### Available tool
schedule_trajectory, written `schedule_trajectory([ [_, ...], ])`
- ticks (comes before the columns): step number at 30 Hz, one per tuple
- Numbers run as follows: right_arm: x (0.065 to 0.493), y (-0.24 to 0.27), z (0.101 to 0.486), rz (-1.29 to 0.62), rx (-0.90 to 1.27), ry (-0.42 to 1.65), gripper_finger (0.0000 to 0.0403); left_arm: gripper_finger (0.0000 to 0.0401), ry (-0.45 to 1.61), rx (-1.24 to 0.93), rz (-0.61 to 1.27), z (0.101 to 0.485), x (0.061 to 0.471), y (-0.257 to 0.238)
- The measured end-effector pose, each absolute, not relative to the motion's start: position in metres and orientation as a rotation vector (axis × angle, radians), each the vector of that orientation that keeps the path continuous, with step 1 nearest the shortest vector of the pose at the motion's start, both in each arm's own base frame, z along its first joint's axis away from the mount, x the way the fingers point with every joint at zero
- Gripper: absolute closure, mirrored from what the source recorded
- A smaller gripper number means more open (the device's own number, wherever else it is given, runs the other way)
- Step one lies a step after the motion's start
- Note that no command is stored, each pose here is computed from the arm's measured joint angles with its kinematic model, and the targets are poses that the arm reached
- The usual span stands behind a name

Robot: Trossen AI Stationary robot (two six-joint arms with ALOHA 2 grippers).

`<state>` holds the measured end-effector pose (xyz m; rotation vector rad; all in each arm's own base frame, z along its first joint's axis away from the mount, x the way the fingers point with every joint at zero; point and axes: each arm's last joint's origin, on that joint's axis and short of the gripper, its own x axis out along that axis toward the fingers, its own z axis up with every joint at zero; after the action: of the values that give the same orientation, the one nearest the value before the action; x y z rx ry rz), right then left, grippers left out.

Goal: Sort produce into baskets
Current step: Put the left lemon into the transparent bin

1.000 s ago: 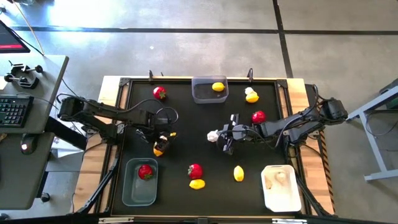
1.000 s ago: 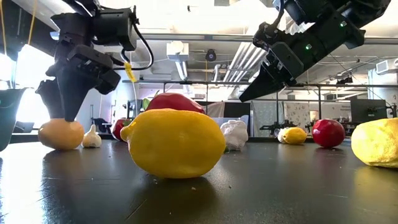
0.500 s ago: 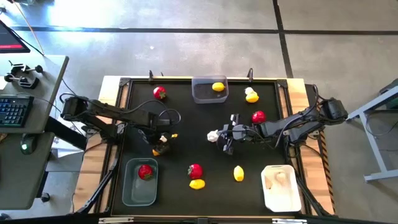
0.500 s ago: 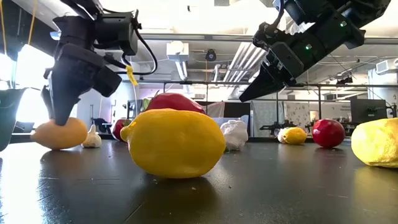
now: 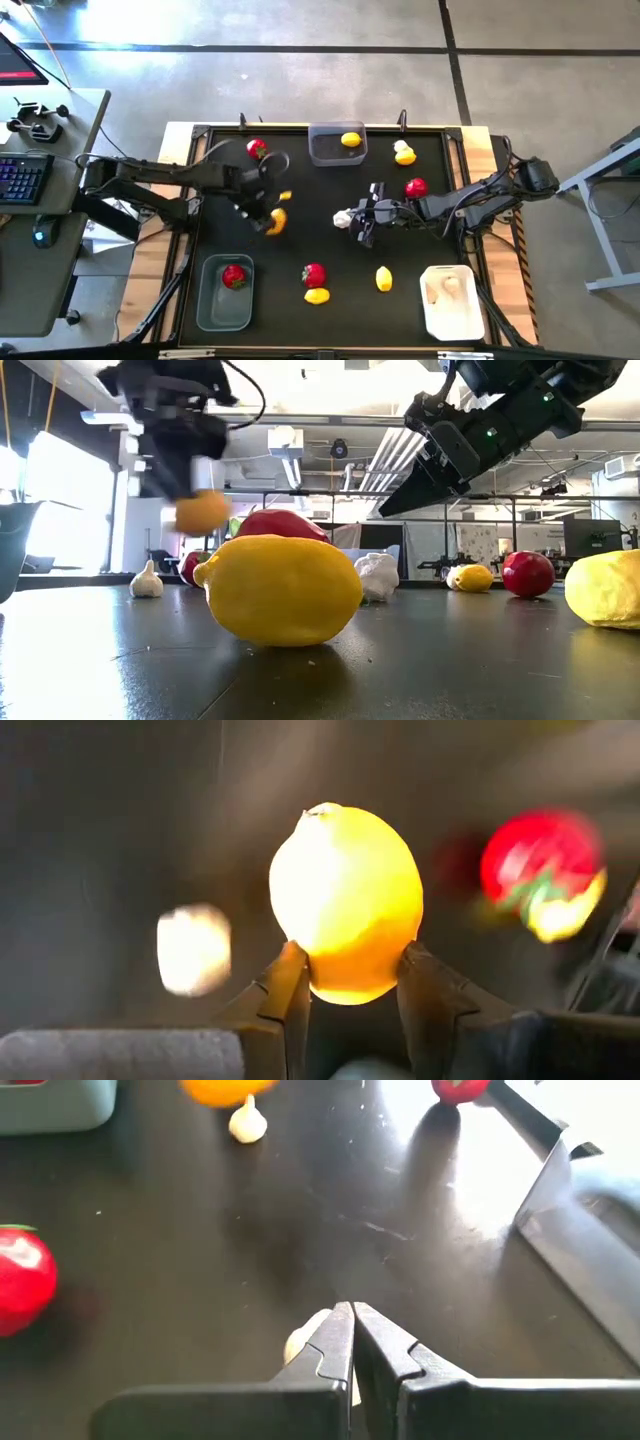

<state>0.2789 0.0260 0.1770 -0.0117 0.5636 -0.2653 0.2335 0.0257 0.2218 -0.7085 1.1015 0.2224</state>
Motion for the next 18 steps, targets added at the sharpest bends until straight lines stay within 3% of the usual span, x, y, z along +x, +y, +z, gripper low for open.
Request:
schedule_trajectory([
  [7,0.281,0.015,0.179,-0.299,-0.010,0.547,0.0403,0.0306,0.855,-0.531,0.250,0.233,0.260,0.084],
  [18,0.281,0.006,0.179,-0.334,0.008,0.543,0.0403,0.0307,0.993,-0.074,0.354,0.269,0.320,0.174],
])
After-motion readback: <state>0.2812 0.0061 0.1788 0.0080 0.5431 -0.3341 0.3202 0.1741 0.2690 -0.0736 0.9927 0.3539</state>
